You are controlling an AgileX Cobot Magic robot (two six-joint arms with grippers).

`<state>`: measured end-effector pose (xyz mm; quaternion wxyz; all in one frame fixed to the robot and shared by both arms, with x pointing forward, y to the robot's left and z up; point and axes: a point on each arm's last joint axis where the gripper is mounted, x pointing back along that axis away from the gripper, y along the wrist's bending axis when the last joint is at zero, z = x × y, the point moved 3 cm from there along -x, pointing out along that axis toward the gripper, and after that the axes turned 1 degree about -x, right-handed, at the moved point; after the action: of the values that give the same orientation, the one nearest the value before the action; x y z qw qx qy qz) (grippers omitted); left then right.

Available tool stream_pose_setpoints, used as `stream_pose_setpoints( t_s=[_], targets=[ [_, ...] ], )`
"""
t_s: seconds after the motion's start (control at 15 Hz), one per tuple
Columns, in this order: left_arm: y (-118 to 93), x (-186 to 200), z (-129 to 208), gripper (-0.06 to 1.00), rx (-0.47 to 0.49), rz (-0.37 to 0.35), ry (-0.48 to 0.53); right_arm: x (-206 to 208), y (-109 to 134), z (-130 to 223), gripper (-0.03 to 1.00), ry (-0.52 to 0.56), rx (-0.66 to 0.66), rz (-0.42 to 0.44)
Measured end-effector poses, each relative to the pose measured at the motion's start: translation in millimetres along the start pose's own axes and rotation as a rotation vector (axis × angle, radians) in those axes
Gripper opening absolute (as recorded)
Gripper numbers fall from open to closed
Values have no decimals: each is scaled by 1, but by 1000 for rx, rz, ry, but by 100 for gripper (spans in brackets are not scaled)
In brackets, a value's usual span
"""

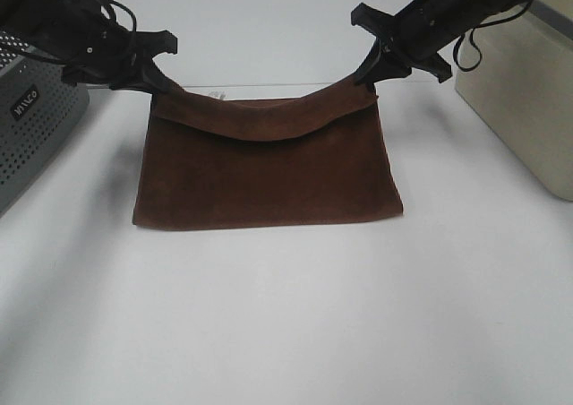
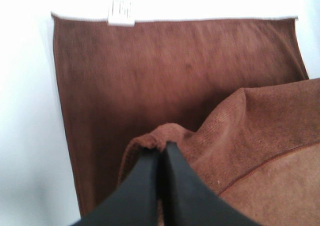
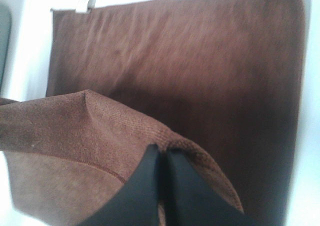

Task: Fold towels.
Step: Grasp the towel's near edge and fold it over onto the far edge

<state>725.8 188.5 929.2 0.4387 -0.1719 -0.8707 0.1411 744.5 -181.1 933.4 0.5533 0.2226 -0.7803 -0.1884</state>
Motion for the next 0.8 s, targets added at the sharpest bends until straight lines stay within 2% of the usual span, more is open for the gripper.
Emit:
stream_pose_setpoints(
  t_s=[0.13, 0.27, 0.67, 0.8],
  targets=[
    [5, -18, -13, 0, -7, -5, -41, -14, -8, -16, 0, -24, 30, 13],
    [18, -40, -22, 0, -5, -41, -108, -27, -16, -32, 0, -67, 36, 24],
    [38, -67, -16, 0, 20, -99, -153, -47, -38, -37, 0, -105, 6, 48],
    [39, -67, -17, 9, 20, -104, -164, -47, -38, -39, 4, -122, 6, 50]
  ],
)
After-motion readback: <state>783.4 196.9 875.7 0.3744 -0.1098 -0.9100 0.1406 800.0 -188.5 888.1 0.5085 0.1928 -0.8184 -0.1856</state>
